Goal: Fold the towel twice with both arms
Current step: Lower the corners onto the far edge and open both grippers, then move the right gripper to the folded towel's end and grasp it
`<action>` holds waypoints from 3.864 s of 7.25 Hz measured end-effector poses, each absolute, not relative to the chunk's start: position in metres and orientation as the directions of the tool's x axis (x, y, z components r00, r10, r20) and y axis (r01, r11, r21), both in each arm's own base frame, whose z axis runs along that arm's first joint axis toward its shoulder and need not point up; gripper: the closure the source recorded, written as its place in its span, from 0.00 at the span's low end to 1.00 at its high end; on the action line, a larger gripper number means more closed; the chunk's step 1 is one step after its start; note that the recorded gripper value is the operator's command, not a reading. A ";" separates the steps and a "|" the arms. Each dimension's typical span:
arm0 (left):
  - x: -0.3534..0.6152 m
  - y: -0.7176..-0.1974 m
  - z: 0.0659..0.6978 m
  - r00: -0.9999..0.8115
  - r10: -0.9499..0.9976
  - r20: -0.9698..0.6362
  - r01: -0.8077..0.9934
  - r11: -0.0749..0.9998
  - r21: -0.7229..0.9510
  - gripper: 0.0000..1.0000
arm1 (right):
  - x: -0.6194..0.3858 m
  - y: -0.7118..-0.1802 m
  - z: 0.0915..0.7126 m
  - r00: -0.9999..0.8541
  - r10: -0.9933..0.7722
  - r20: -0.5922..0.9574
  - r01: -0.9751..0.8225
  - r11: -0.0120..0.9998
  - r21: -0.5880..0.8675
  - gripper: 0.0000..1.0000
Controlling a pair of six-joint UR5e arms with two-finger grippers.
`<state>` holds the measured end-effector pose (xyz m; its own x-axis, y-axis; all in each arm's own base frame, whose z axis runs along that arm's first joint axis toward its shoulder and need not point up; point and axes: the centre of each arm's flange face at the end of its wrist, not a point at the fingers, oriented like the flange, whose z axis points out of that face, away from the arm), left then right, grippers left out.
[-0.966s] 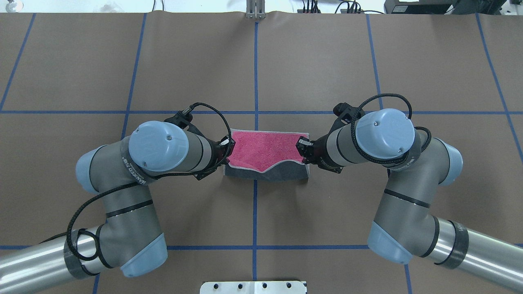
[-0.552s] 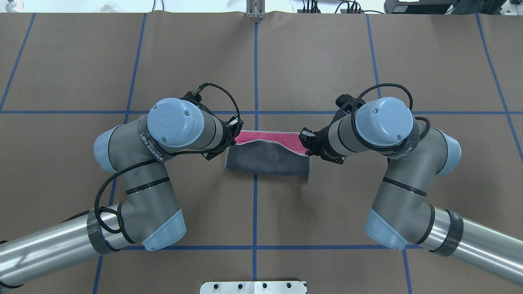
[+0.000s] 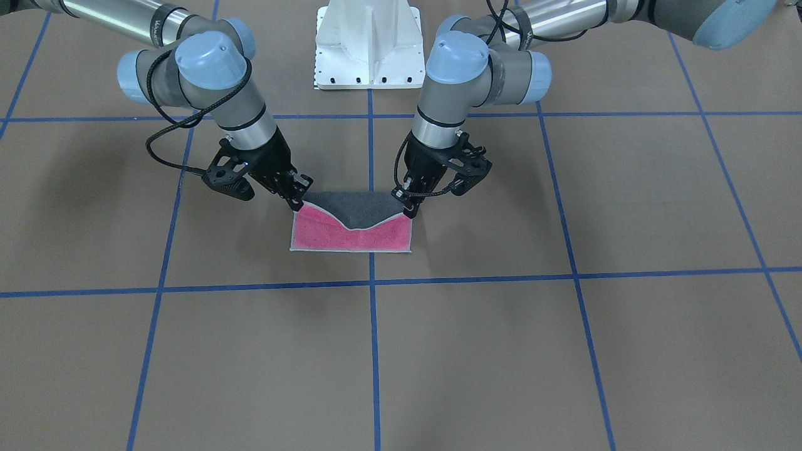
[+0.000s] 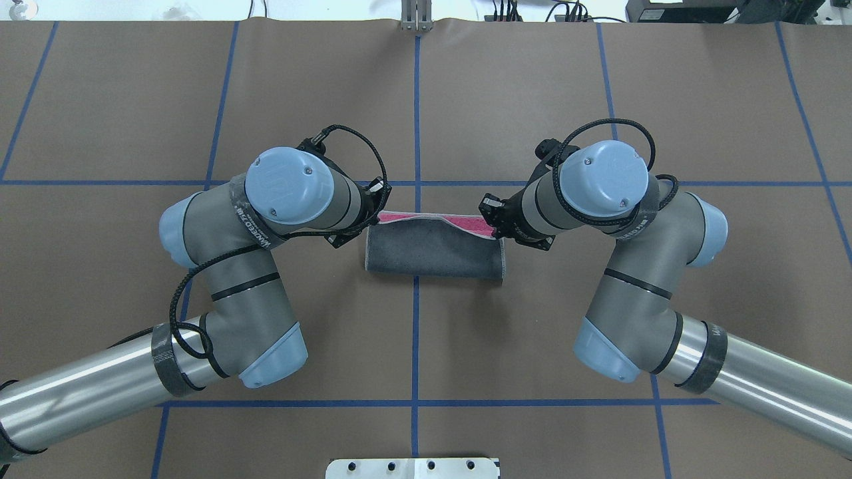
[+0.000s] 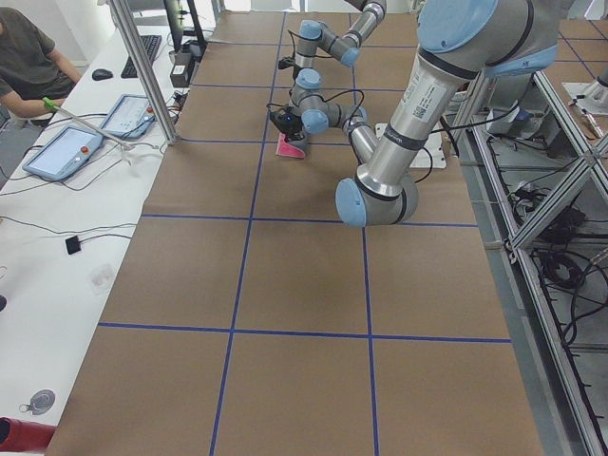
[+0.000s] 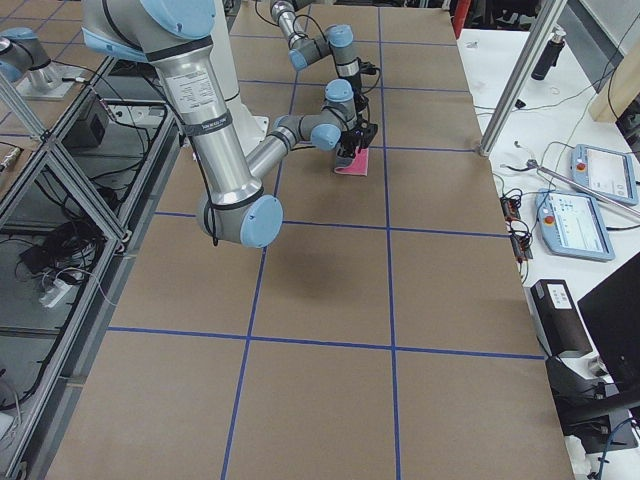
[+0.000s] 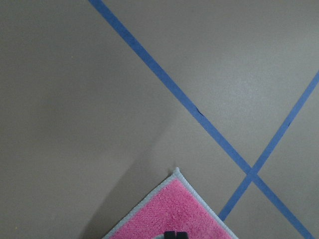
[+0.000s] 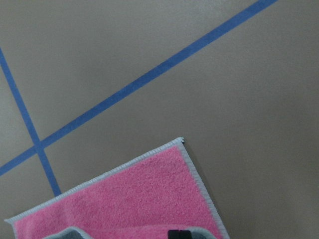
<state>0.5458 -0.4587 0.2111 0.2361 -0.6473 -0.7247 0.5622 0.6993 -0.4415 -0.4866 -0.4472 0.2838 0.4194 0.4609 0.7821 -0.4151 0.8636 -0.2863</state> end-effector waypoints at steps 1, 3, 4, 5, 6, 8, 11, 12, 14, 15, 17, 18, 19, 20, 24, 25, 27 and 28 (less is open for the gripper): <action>0.545 -0.461 0.212 0.236 -0.646 -0.726 0.564 0.700 -0.439 1.00 | -0.489 -0.452 0.284 0.423 0.459 0.781 -0.417 0.864 -0.282 1.00; 0.548 -0.466 0.215 0.230 -0.643 -0.730 0.564 0.700 -0.438 1.00 | -0.493 -0.458 0.288 0.433 0.460 0.775 -0.420 0.864 -0.278 1.00; 0.551 -0.470 0.216 0.228 -0.643 -0.731 0.565 0.699 -0.438 1.00 | -0.495 -0.459 0.290 0.437 0.460 0.773 -0.420 0.864 -0.277 1.00; 0.554 -0.473 0.216 0.228 -0.645 -0.730 0.568 0.697 -0.438 1.00 | -0.495 -0.460 0.290 0.437 0.459 0.773 -0.420 0.864 -0.276 1.00; 0.557 -0.475 0.217 0.231 -0.646 -0.727 0.570 0.696 -0.438 1.00 | -0.495 -0.460 0.290 0.437 0.459 0.774 -0.420 0.865 -0.275 1.00; 0.563 -0.479 0.224 0.232 -0.649 -0.725 0.572 0.694 -0.438 1.00 | -0.496 -0.460 0.291 0.440 0.459 0.772 -0.421 0.865 -0.274 1.00; 0.567 -0.483 0.230 0.230 -0.647 -0.727 0.571 0.695 -0.438 0.85 | -0.497 -0.461 0.294 0.443 0.460 0.770 -0.422 0.865 -0.273 0.67; 0.567 -0.483 0.231 0.230 -0.646 -0.728 0.571 0.695 -0.437 0.52 | -0.497 -0.463 0.295 0.445 0.459 0.769 -0.423 0.865 -0.271 0.02; 0.567 -0.484 0.230 0.229 -0.644 -0.730 0.569 0.697 -0.437 0.00 | -0.503 -0.474 0.294 0.457 0.448 0.769 -0.423 0.869 -0.255 0.00; 0.566 -0.484 0.228 0.224 -0.641 -0.734 0.565 0.699 -0.438 0.00 | -0.504 -0.480 0.291 0.456 0.446 0.770 -0.426 0.869 -0.251 0.00; 0.559 -0.485 0.219 0.204 -0.633 -0.747 0.556 0.703 -0.444 0.00 | -0.500 -0.487 0.286 0.448 0.446 0.775 -0.429 0.868 -0.252 0.00; 0.552 -0.485 0.211 0.190 -0.627 -0.755 0.551 0.705 -0.447 0.00 | -0.495 -0.485 0.284 0.442 0.445 0.779 -0.426 0.868 -0.255 0.00; 0.544 -0.486 0.203 0.179 -0.625 -0.760 0.540 0.708 -0.455 0.00 | -0.485 -0.479 0.286 0.434 0.446 0.783 -0.422 0.868 -0.261 0.00; 0.533 -0.487 0.196 0.172 -0.625 -0.761 0.526 0.712 -0.466 0.00 | -0.475 -0.466 0.289 0.418 0.464 0.781 -0.427 0.859 -0.282 0.00; 0.516 -0.493 0.190 0.159 -0.627 -0.762 0.517 0.711 -0.477 0.00 | -0.468 -0.442 0.296 0.239 0.745 0.623 -0.542 0.635 -0.551 0.15; 0.516 -0.494 0.191 0.159 -0.628 -0.762 0.517 0.710 -0.478 0.00 | -0.475 -0.436 0.297 0.195 0.796 0.573 -0.565 0.569 -0.598 0.19; 0.517 -0.494 0.192 0.159 -0.631 -0.759 0.519 0.708 -0.479 0.00 | -0.495 -0.422 0.305 0.177 0.826 0.535 -0.591 0.524 -0.614 0.26; 0.517 -0.494 0.193 0.160 -0.632 -0.759 0.520 0.707 -0.479 0.00 | -0.503 -0.416 0.308 0.182 0.831 0.525 -0.593 0.519 -0.616 0.30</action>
<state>0.5169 -0.4943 0.1927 0.1598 -0.6317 -0.7586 0.5197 0.7072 -0.4794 -0.5029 -0.4162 0.3079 0.1820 0.8314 0.5250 -0.5934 0.5186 -0.6156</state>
